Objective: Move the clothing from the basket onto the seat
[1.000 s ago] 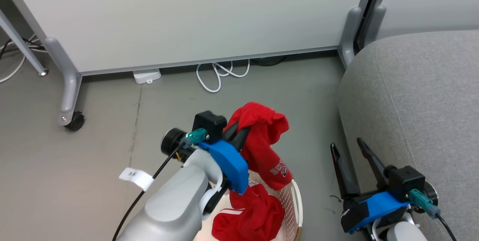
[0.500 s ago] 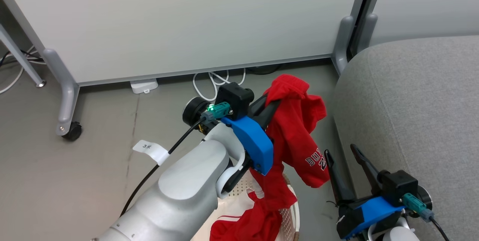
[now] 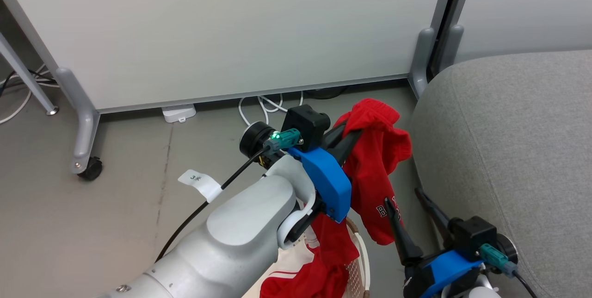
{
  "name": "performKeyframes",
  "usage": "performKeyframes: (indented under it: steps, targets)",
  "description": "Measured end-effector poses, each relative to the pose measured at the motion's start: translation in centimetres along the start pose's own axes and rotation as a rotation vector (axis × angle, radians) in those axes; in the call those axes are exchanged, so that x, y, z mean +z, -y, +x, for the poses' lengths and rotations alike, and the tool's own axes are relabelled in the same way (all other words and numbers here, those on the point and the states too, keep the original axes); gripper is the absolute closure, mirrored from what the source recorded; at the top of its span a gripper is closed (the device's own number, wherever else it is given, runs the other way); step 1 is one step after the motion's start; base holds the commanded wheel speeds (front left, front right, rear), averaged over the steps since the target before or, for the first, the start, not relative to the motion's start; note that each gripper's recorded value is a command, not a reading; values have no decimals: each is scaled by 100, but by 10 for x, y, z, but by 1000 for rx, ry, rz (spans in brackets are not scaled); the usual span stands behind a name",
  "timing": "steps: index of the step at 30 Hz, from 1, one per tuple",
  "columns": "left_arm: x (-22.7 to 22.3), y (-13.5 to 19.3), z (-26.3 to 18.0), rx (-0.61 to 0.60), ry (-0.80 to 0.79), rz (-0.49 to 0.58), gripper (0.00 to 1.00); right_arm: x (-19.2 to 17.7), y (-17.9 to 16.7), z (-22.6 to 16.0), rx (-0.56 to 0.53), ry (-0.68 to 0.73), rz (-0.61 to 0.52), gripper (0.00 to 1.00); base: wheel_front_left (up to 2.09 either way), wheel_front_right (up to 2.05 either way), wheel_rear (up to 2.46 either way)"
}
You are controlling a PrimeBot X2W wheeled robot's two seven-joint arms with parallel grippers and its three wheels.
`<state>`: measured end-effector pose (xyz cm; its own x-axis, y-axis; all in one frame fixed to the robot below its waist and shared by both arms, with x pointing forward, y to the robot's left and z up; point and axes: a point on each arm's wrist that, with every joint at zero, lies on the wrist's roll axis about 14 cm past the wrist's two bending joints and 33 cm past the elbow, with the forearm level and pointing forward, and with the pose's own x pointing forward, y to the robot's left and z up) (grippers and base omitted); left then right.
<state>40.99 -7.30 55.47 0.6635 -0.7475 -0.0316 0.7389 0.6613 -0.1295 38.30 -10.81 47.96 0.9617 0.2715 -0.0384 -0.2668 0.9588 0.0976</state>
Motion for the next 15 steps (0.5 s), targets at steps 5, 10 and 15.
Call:
performKeyframes:
  steps: [5, 10, 15]
  targets:
    - [-3, 4, 0, -4, -5, -6, 100, -1, -16, 4, 53, -17, -11, 0, 0, 0, 0]
    - [-4, 9, -2, -13, -12, -11, 100, 0, -23, 10, 78, -39, -31, 0, 0, 0, 0]
    - [-4, 13, -4, -17, -11, -10, 100, 1, -28, 18, 102, -61, -51, 0, 0, 0, 0]
